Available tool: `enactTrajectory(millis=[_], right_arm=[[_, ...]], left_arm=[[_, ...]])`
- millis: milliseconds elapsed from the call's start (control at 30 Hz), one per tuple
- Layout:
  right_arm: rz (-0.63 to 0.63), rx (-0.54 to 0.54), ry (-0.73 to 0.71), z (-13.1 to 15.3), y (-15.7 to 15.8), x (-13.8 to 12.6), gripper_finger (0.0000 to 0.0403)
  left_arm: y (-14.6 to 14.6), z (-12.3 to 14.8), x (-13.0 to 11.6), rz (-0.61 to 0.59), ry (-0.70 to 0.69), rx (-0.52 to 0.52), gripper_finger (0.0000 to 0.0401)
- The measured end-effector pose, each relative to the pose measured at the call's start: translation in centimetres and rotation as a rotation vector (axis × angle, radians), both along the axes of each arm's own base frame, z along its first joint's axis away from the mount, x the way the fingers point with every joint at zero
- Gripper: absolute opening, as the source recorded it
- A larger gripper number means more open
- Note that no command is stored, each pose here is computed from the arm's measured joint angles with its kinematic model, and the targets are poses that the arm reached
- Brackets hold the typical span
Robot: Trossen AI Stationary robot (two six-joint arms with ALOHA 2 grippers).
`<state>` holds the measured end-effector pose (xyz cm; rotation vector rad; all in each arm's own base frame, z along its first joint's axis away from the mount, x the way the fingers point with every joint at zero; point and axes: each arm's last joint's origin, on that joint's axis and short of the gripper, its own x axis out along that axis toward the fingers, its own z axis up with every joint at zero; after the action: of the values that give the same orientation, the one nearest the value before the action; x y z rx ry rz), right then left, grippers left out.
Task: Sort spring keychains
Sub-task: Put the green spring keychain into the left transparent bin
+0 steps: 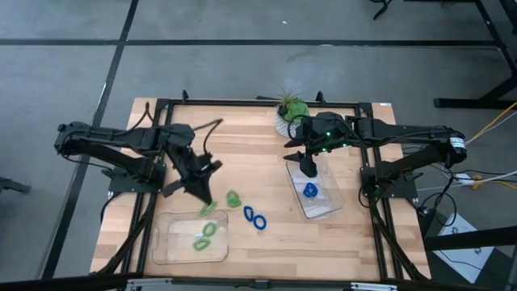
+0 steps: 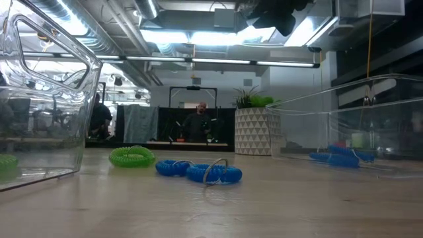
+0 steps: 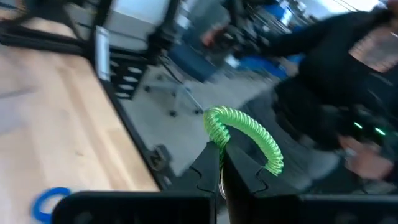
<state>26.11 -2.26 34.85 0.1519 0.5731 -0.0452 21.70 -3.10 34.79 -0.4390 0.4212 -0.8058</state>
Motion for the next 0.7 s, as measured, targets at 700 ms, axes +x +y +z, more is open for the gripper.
enactTrajectory(millis=[700], right_arm=[[-0.009, 0.017, 0.0, 0.0, 0.0, 0.0, 0.0205]], left_arm=[[-6.9, -2.5, -3.2, -0.222, 0.301, 0.105, 0.0003]])
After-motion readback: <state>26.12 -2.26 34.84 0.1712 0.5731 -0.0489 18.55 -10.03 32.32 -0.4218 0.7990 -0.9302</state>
